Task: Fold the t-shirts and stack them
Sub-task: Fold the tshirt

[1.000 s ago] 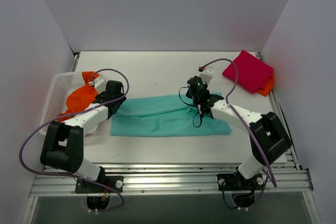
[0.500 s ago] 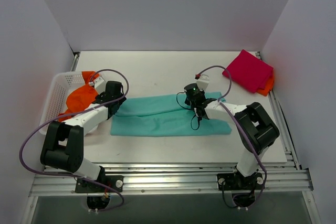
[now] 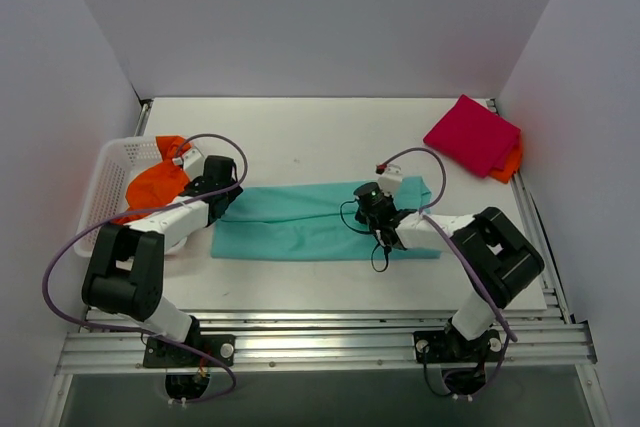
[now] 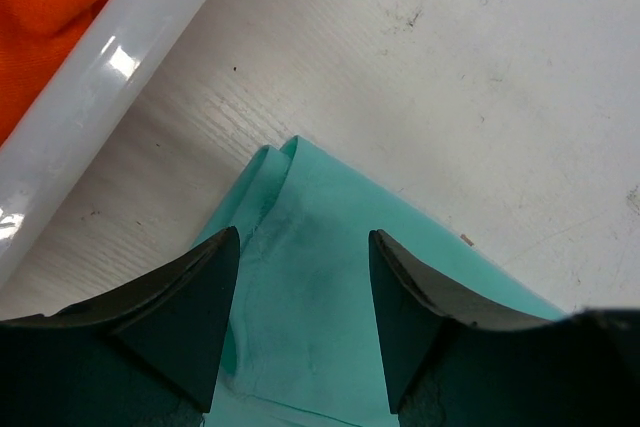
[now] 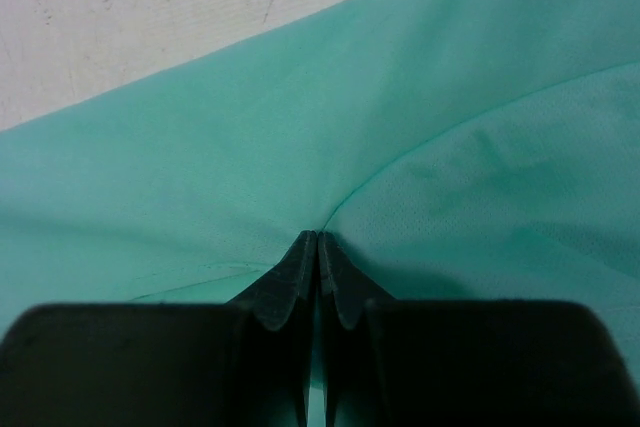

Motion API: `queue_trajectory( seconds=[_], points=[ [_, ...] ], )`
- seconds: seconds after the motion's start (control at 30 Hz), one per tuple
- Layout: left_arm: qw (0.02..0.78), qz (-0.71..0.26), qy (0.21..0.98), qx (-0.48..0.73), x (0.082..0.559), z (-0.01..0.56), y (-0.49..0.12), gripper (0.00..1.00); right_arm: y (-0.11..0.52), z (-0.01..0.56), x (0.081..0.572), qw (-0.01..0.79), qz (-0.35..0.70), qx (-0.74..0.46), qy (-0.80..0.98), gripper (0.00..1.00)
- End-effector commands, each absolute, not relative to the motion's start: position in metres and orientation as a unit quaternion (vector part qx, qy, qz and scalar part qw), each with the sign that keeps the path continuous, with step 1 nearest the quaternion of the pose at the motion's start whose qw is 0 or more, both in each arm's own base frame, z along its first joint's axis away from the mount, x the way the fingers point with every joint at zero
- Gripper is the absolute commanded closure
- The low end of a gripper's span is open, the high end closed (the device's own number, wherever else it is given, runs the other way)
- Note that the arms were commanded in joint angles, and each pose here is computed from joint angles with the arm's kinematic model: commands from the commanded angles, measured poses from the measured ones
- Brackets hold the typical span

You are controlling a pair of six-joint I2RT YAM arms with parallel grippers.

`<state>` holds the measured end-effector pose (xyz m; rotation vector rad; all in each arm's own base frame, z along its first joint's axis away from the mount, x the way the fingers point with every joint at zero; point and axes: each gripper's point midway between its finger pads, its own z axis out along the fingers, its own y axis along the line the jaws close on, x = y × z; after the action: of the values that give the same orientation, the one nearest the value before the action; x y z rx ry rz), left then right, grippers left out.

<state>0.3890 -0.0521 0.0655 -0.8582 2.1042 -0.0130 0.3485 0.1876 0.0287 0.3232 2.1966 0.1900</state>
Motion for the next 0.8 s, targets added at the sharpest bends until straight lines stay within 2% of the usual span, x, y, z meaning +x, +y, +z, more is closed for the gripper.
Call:
queue_trajectory(
  seconds=[0.0, 0.23, 0.37, 0.53, 0.77],
  points=[
    [0.436, -0.020, 0.833, -0.341, 0.399, 0.069, -0.055, 0.37, 0.187, 0.021, 0.346, 0.446, 0.082, 0.149, 0.879, 1.00],
    [0.435, -0.020, 0.833, -0.340, 0.401, 0.068, -0.055, 0.37, 0.184, -0.014, 0.340, 0.430, 0.075, 0.151, 0.887, 1.00],
    [0.437, -0.018, 0.833, -0.340, 0.400, 0.070, -0.054, 0.37, 0.186, -0.015, 0.343, 0.429, 0.075, 0.148, 0.888, 1.00],
    [0.441, -0.017, 0.830, -0.341, 0.398, 0.076, -0.053, 0.37, 0.177, 0.036, 0.351, 0.465, 0.051, 0.159, 0.870, 1.00],
    [0.450, -0.029, 0.825, -0.340, 0.399, 0.089, -0.054, 0.37, 0.158, 0.148, 0.369, 0.541, 0.022, 0.185, 0.820, 1.00]
  ],
)
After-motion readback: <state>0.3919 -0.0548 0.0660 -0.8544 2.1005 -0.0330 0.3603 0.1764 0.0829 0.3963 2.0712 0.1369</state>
